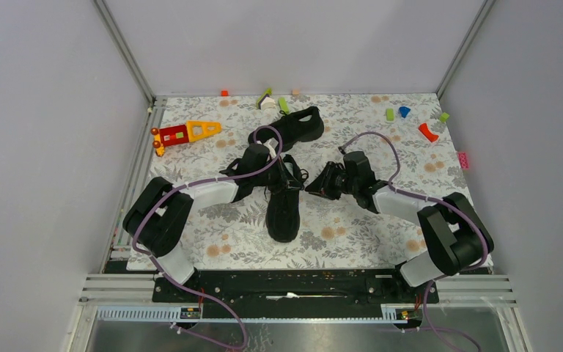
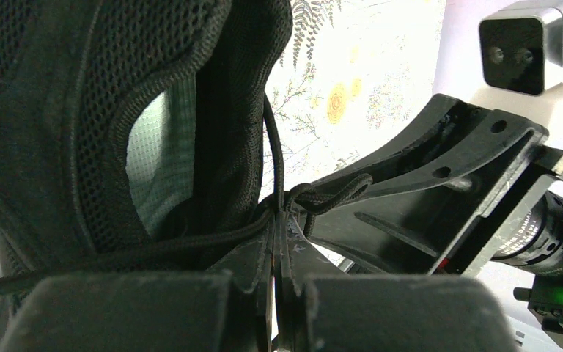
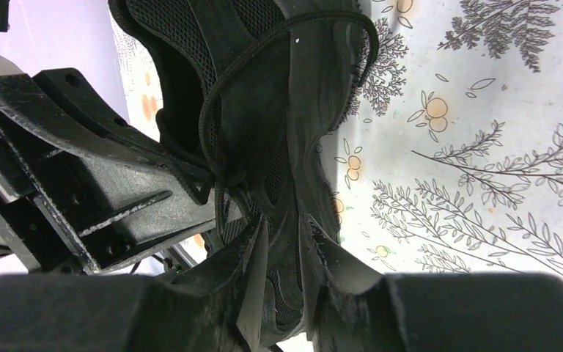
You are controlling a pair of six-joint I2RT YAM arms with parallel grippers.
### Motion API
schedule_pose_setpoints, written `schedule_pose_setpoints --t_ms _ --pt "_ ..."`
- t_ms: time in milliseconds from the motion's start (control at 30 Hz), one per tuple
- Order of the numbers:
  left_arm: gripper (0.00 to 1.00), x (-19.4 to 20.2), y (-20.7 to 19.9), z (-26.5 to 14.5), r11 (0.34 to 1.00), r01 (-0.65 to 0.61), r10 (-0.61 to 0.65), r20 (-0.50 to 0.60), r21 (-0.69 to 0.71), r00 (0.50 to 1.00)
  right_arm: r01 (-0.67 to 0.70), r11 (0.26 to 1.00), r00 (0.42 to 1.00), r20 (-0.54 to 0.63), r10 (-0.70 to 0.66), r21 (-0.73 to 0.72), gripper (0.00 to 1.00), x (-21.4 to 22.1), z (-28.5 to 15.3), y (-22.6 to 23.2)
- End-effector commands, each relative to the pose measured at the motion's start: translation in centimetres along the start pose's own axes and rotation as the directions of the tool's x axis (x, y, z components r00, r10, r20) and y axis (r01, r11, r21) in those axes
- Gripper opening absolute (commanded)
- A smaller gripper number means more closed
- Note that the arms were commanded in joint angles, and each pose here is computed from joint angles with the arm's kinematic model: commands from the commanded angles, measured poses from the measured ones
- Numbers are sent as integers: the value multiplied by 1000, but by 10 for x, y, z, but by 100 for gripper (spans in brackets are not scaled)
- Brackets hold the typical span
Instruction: Tie the shoes
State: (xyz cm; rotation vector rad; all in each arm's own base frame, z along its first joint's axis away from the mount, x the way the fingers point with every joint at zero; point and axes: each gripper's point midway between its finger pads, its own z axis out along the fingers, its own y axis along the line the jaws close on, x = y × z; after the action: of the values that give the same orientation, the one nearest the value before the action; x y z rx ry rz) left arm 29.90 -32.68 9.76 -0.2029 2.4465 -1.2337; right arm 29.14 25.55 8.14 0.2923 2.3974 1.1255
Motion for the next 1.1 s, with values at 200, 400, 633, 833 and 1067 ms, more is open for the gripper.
schedule_pose_setpoints --t_ms 200,400,633,833,1067 --pt "0 -8 0 -1 1000 7 -7 12 -8 1000 15 993 1000 8 -14 -116 31 -14 4 31" --pt "0 -9 0 -2 1000 9 -9 14 -7 1000 22 992 999 30 -19 -126 30 -16 2 32" --pt "0 -9 -2 -2 1000 10 -10 12 -1 1000 22 993 998 61 -15 -114 29 -18 -3 29" --pt "0 -9 -2 -1 1000 11 -11 11 1 1000 27 994 997 75 -18 -110 32 -18 -6 28" --pt "0 -9 -1 -1 1000 12 -12 10 2 1000 23 991 999 42 -17 -133 30 -16 -2 31"
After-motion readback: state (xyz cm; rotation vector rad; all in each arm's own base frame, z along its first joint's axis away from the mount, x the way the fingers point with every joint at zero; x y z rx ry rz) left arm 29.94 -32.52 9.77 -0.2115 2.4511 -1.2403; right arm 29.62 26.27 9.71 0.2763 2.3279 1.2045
